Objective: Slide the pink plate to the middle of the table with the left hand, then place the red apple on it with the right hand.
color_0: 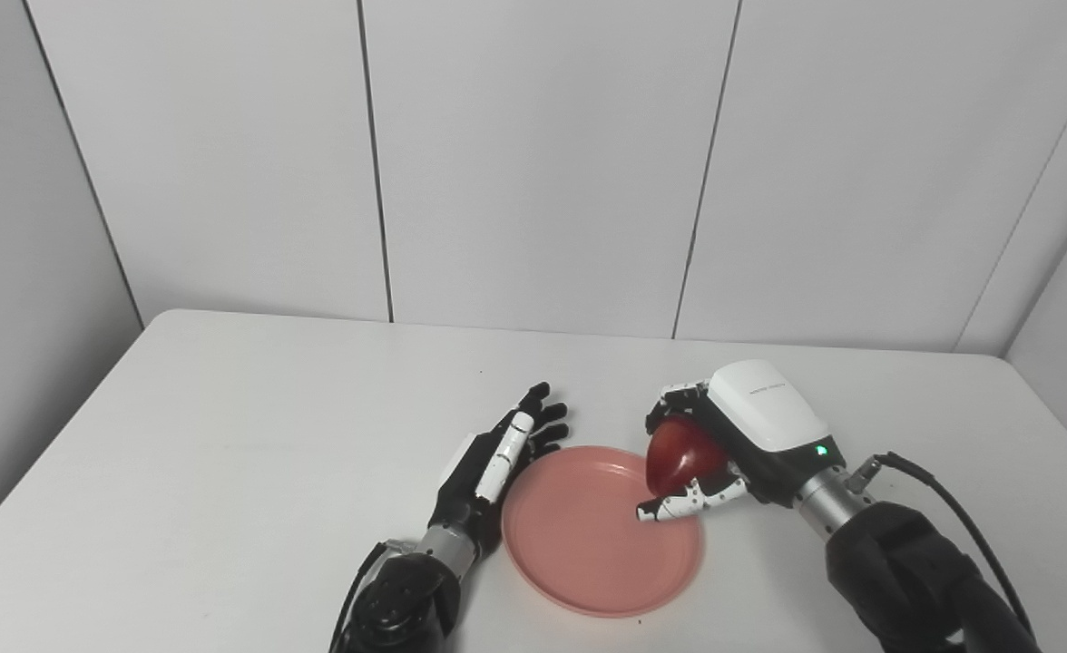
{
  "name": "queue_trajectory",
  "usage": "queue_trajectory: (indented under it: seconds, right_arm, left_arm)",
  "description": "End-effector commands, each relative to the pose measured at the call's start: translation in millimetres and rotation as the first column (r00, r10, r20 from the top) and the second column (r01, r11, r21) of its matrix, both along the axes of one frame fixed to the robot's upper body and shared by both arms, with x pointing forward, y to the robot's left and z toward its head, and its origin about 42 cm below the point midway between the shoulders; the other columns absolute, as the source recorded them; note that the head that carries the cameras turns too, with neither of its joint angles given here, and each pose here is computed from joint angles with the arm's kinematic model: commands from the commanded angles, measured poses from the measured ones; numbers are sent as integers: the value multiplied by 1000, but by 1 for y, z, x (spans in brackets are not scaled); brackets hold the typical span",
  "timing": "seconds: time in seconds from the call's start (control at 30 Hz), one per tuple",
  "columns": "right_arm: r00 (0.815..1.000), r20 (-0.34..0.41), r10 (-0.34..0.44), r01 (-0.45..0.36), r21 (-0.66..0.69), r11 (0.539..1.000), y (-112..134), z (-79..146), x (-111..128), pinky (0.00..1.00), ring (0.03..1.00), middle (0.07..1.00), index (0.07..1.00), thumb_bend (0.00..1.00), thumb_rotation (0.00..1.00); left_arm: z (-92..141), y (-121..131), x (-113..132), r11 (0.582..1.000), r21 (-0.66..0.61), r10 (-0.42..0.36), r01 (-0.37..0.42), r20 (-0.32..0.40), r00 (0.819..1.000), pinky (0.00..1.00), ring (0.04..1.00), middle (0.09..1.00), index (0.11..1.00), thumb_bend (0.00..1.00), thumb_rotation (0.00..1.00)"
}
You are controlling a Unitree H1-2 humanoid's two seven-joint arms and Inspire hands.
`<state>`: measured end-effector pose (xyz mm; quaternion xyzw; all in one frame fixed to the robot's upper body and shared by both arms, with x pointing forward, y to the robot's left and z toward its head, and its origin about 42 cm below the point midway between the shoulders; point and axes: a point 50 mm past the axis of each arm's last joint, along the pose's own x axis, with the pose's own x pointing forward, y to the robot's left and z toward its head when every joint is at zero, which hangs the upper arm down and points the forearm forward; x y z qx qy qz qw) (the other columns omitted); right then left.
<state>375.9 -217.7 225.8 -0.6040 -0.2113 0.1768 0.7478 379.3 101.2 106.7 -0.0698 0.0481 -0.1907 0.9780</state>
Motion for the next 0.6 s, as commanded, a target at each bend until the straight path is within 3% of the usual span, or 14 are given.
queue_trajectory:
  seconds: [0.0, 0.3, 0.57]
  right_arm:
    - [994, 100, 50, -51, 7, 999, 10, 26, 8, 219, 299, 388, 486, 502, 155]
    - [991, 88, 103, -103, -9, 995, 40, 26, 9, 205, 275, 353, 479, 500, 156]
    - [989, 39, 143, -143, -17, 990, 62, 10, 9, 225, 296, 371, 481, 498, 157]
  left_arm:
    - [-10, -7, -5, 1000, 21, -13, 14, -66, 998, 874, 880, 893, 925, 700, 899]
    - [-10, -1, -5, 999, 39, -19, 22, -66, 998, 872, 867, 884, 926, 696, 904]
    - [-9, 3, -7, 998, 53, -25, 28, -60, 998, 879, 863, 880, 917, 688, 923]
